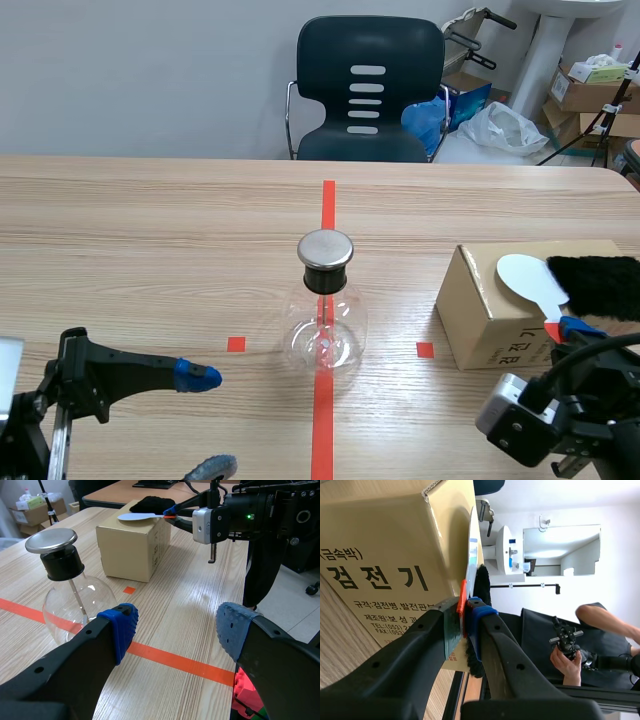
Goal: Do the electroscope experiment
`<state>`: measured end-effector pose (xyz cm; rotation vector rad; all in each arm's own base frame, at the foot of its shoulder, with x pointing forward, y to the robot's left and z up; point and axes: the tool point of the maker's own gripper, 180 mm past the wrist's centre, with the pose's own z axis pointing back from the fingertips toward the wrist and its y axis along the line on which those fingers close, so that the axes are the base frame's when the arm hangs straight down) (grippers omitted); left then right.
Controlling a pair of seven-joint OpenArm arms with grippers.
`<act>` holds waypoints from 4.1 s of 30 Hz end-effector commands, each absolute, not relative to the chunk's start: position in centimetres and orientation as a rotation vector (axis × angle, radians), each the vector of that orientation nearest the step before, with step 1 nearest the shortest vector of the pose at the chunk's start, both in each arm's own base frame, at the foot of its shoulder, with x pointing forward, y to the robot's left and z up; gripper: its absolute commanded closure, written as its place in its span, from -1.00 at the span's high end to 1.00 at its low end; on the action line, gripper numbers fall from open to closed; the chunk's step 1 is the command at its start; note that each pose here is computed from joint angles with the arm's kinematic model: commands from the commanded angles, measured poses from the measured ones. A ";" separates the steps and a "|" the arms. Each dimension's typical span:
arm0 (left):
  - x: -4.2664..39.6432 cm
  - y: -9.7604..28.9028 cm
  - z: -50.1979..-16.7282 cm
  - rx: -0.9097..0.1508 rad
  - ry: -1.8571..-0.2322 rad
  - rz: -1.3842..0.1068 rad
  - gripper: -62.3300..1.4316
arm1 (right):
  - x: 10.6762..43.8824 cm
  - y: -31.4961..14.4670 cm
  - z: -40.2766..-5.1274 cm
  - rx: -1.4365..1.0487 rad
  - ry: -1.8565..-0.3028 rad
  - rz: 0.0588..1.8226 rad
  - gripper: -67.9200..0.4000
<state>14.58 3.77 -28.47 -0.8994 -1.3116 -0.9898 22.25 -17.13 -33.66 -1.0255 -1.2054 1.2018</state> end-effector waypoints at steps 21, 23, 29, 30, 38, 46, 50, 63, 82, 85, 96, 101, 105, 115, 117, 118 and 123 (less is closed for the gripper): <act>14.8 3.5 -28.1 -0.910 -1.326 -0.980 0.19 | 22.9 -17.3 -32.5 -1.057 -1.236 1.196 -0.96; 14.8 3.5 -28.1 -0.910 -1.326 -0.980 0.19 | 22.9 -17.3 -32.5 -1.057 -1.236 1.196 -0.96; 14.8 3.5 -28.1 -0.910 -1.326 -0.980 0.19 | 22.9 -17.3 -32.6 -1.054 -1.233 1.198 -0.96; 14.8 3.5 -28.1 -0.910 -1.326 -0.980 0.19 | 22.9 -17.3 -32.6 -1.054 -1.233 1.198 -0.96; 14.8 3.5 -28.1 -0.910 -1.326 -0.980 0.19 | 22.9 -17.3 -32.6 -1.054 -1.233 1.198 -0.96; 14.8 3.5 -28.1 -0.910 -1.326 -0.980 0.19 | 22.9 -17.3 -32.7 -1.051 -1.230 1.200 -0.96; 14.8 3.5 -28.1 -0.910 -1.326 -0.980 0.19 | 22.9 -17.2 -33.2 -1.029 -1.208 1.215 -0.96; 14.8 3.1 -28.1 -0.909 -1.329 -0.973 -0.35 | 22.8 -17.2 -33.6 -1.014 -1.192 1.226 -0.96; 22.4 2.8 -32.8 -0.668 -1.348 -0.951 -0.78 | 23.7 -14.2 -28.6 -1.161 -1.298 1.190 -0.96; 23.6 3.2 -33.7 -0.631 -1.336 -0.945 -0.78 | 23.4 -12.8 -28.5 -1.171 -1.311 1.198 -0.96; 26.2 4.1 -36.1 -0.559 -1.314 -0.905 -0.78 | 23.3 -8.5 -26.4 -1.209 -1.385 1.157 -0.96; 26.9 4.3 -37.0 -0.541 -1.301 -0.890 -0.78 | 23.8 -7.3 -26.3 -1.208 -1.360 1.140 -0.96; 27.3 4.4 -37.2 -0.531 -1.299 -0.884 -0.78 | 23.9 -6.5 -26.3 -1.210 -1.355 1.150 -0.96; 27.2 3.9 -37.2 -0.543 -1.301 -0.880 -0.78 | 23.7 -6.1 -27.3 -1.192 -1.304 1.200 -0.96; 27.1 3.9 -37.2 -0.544 -1.299 -0.879 -0.78 | 23.7 -6.1 -27.3 -1.191 -1.304 1.201 -0.96; 27.1 3.9 -37.2 -0.545 -1.300 -0.879 -0.78 | 23.7 -6.1 -27.3 -1.191 -1.304 1.201 -0.96; 27.1 3.9 -37.4 -0.542 -1.293 -0.879 -0.78 | 23.7 -6.1 -27.3 -1.191 -1.304 1.201 -0.96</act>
